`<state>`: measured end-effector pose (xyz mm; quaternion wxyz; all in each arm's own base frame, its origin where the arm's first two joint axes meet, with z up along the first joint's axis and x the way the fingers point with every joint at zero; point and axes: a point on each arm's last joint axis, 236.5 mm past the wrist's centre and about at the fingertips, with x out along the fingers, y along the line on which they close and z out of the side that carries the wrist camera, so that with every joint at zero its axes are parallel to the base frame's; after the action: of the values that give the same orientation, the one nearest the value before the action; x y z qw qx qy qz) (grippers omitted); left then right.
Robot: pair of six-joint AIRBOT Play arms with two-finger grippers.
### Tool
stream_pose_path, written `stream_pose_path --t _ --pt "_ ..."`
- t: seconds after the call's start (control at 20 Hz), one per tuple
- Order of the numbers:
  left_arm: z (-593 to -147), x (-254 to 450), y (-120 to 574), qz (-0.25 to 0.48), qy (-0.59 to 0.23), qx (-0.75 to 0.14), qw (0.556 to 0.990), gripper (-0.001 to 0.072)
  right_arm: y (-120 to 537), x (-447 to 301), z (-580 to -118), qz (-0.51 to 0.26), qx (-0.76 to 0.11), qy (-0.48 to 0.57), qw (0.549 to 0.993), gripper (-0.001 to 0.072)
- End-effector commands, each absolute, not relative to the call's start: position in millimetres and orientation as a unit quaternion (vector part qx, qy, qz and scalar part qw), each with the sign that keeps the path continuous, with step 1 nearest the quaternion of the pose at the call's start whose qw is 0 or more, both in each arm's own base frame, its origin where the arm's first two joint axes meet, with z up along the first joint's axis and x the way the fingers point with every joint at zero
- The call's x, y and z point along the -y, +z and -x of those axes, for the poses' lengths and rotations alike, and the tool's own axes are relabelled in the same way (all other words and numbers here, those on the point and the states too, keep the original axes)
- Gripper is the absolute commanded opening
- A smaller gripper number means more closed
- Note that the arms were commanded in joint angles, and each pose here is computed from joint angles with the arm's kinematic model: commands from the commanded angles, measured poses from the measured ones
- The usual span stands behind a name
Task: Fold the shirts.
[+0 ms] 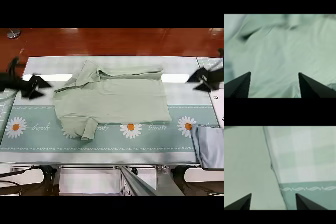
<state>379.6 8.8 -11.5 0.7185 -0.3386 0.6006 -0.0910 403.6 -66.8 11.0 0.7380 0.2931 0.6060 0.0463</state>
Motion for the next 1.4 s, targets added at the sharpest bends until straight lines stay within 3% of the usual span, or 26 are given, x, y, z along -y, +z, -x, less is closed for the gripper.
stream_pose_path --t 0.0,0.1,0.25,0.65,0.7,0.75,0.8,1.0,1.2,1.35 --pt "-292.3 -20.3 -58.0 0.413 -0.034 -0.623 0.663 0.0699 -16.6 58.9 -356.0 -0.368 -0.555 0.026 0.746 0.0632" --pt "-286.6 -5.4 -62.3 0.483 -0.044 -0.583 0.652 0.0699 -30.7 38.0 -336.0 -0.388 -0.538 0.031 0.747 0.0632" --pt "-286.2 13.3 -77.6 0.508 -0.047 -0.571 0.644 0.0699 -36.9 4.8 -317.4 -0.42 -0.525 0.068 0.737 0.0631" --pt "-322.1 67.6 -91.3 0.449 -0.063 -0.561 0.693 0.0695 -35.4 2.3 -310.5 -0.434 -0.515 0.075 0.735 0.0631" --pt "-323.4 72.2 -87.7 0.439 -0.076 -0.562 0.697 0.0502 -34.2 13.1 -310.4 -0.438 -0.51 0.065 0.738 0.0631" --pt "-322.9 76.3 -81.3 0.424 -0.103 -0.563 0.702 0.0064 -35.4 24.5 -307.4 -0.443 -0.507 0.051 0.738 0.0631" --pt "-322.7 79.3 -73.6 0.409 -0.131 -0.563 0.706 0.0021 -41.3 35.0 -299.0 -0.443 -0.516 0.033 0.733 0.0631" --pt "-332.7 79.2 -52.6 0.396 -0.163 -0.553 0.714 0.0022 -76.0 26.0 -253.6 -0.427 -0.602 -0.012 0.675 0.0631" --pt "-335.0 77.7 -53.0 0.397 -0.16 -0.55 0.717 0.0022 -94.5 -5.1 -259.5 -0.407 -0.631 0.018 0.66 0.0631" --pt "-335.0 77.6 -53.0 0.397 -0.16 -0.55 0.717 0.0022 -96.4 -18.9 -292.2 -0.438 -0.615 0.03 0.655 0.0631"
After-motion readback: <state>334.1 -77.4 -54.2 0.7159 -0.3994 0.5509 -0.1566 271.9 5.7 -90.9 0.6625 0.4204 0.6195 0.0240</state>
